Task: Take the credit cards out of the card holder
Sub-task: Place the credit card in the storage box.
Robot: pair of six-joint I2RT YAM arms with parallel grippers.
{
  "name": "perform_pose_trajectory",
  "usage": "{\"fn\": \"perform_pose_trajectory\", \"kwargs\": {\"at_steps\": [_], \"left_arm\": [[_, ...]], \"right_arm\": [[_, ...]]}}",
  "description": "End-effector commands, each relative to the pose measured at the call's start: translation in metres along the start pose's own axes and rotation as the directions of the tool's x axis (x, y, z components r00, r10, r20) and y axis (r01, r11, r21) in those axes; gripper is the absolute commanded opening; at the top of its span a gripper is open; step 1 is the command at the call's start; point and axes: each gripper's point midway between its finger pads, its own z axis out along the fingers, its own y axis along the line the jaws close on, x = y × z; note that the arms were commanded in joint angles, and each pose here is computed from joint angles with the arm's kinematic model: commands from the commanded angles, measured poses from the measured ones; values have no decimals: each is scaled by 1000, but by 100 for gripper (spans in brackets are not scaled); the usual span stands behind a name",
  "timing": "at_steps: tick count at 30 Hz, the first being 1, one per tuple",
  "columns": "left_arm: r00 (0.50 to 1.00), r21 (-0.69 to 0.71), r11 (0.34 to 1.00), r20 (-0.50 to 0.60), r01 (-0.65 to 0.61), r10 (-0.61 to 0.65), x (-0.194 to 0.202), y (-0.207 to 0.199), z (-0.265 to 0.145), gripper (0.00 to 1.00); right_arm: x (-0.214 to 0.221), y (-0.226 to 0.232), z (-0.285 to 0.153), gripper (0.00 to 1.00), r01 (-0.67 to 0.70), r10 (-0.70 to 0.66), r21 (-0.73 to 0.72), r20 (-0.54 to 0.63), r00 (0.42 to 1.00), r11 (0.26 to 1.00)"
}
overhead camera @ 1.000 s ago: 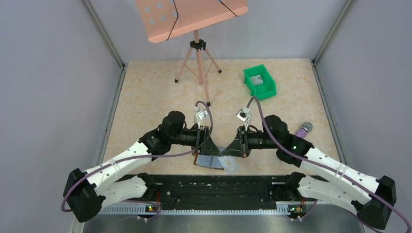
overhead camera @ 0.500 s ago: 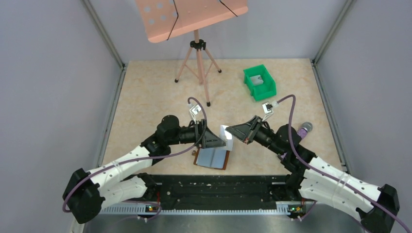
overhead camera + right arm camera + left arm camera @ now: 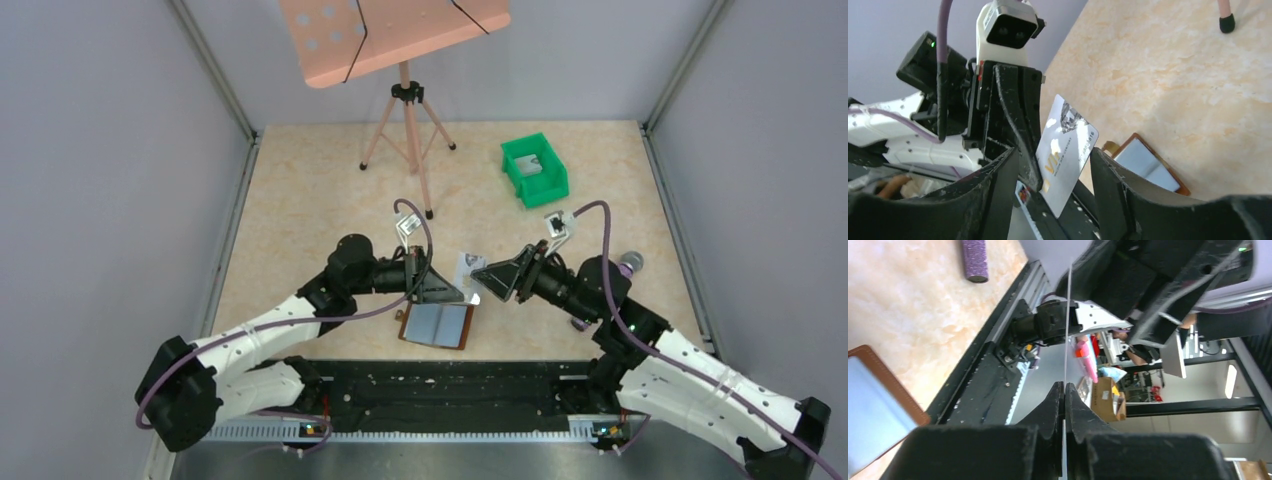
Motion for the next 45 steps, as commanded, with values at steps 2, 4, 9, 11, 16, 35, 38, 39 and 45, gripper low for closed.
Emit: {"fn": "perform_pose_trajectory", "kwargs": {"at_steps": [2, 4, 9, 11, 16, 35, 38, 39, 45], "left_arm": [[990, -62, 990, -60, -128, 125, 6, 6, -11, 0], [977, -93, 980, -139, -178, 164, 16, 10, -17, 0], [945, -63, 972, -255, -228, 205, 35, 3, -30, 0], [940, -50, 969, -262, -241, 220, 38, 2, -33, 0], [929, -10, 967, -280, -254, 241, 45, 0, -36, 0], [899, 35, 963, -352, -267, 262, 51, -4, -38, 0], [899, 33, 965, -357, -261, 255, 52, 0, -37, 0], [898, 34, 965, -358, -260, 255, 52, 0, -36, 0], [897, 40, 966, -362, -255, 252, 49, 2, -31, 0]], "right_arm": [[-7, 7, -16, 61, 271, -264, 16, -174, 949, 962], [-11, 6, -14, 67, 288, -281, -5, -233, 931, 958], [-19, 17, -8, 68, 271, -304, -147, -304, 903, 951], [-17, 15, -6, 65, 212, -272, -200, -349, 897, 957], [8, 25, -10, 55, 27, -222, -404, -445, 868, 915], [51, 0, -22, 53, -77, -170, -445, -488, 856, 892], [51, 3, -25, 45, -79, -171, -457, -480, 860, 886], [51, 4, -25, 44, -81, -171, -461, -479, 861, 884], [52, 5, -26, 22, -74, -176, -473, -464, 868, 878]]}}
